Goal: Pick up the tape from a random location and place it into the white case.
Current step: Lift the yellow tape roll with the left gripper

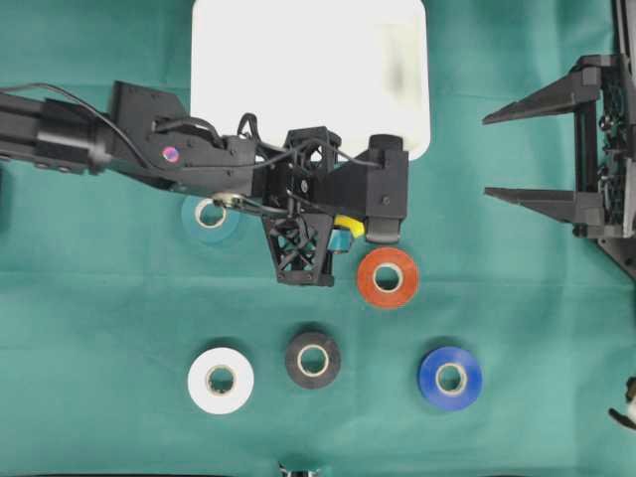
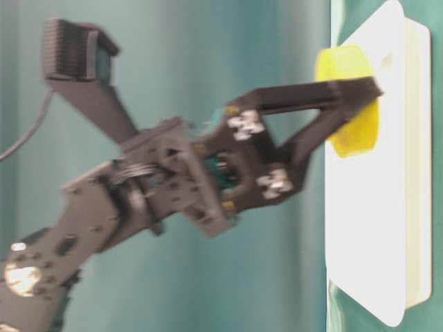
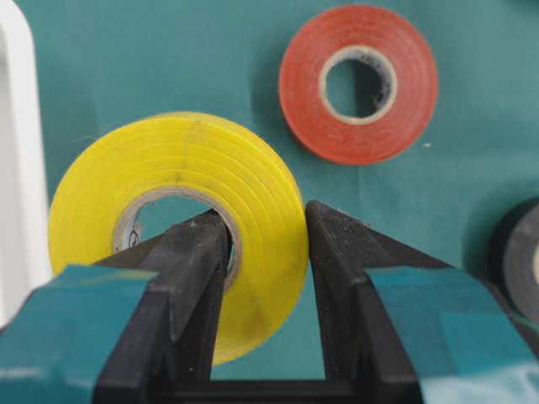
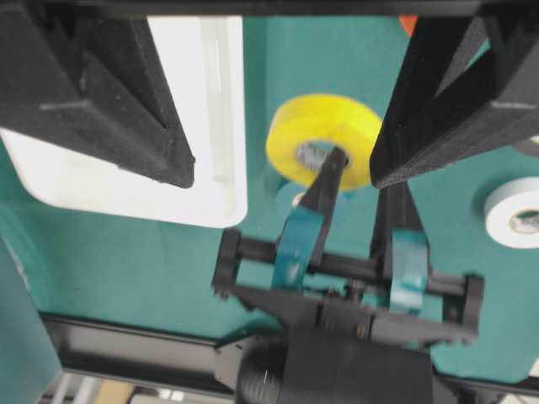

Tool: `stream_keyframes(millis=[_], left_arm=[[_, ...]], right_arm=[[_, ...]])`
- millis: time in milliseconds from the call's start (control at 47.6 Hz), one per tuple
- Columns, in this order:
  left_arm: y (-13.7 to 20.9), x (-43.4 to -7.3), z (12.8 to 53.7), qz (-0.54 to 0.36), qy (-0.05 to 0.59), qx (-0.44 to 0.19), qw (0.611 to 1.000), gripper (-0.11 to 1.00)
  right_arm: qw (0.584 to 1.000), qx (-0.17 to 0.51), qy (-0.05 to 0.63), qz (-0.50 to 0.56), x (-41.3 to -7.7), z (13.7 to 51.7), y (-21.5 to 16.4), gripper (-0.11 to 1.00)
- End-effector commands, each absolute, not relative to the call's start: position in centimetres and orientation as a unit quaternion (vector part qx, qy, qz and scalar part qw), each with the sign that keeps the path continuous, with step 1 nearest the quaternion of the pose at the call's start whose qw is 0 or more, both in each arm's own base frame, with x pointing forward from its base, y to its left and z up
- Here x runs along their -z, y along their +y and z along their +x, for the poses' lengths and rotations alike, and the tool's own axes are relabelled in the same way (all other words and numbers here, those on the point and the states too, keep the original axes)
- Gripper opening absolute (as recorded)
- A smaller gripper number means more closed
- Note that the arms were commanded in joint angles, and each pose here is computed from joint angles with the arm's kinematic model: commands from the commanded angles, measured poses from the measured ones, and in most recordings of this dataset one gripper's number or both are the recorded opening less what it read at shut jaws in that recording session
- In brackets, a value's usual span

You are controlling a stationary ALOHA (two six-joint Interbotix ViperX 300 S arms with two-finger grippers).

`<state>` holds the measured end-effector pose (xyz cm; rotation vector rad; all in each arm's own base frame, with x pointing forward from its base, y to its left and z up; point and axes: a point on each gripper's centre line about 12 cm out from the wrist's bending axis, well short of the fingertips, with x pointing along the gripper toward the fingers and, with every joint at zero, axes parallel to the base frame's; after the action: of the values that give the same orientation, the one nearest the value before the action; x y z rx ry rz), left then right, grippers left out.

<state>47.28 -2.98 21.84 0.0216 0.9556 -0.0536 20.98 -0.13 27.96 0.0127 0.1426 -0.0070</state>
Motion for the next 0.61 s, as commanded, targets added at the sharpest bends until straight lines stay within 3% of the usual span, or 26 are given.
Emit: stream_keyframes(millis=[0,588], left_arm=[[-3.0,-26.1,47.1,0.010,0.428,0.027,0.903,0.26],[-2.9,-34.5,45.6,0.014,0.406,0.029,0.913,0.26]], right_arm=[[0.998,0.004,0.058,0.008,-29.1,21.3,-0.1,0.92],[0.998,0.004,0.064,0.009,-29.3,21.3,-0.2,0.92]])
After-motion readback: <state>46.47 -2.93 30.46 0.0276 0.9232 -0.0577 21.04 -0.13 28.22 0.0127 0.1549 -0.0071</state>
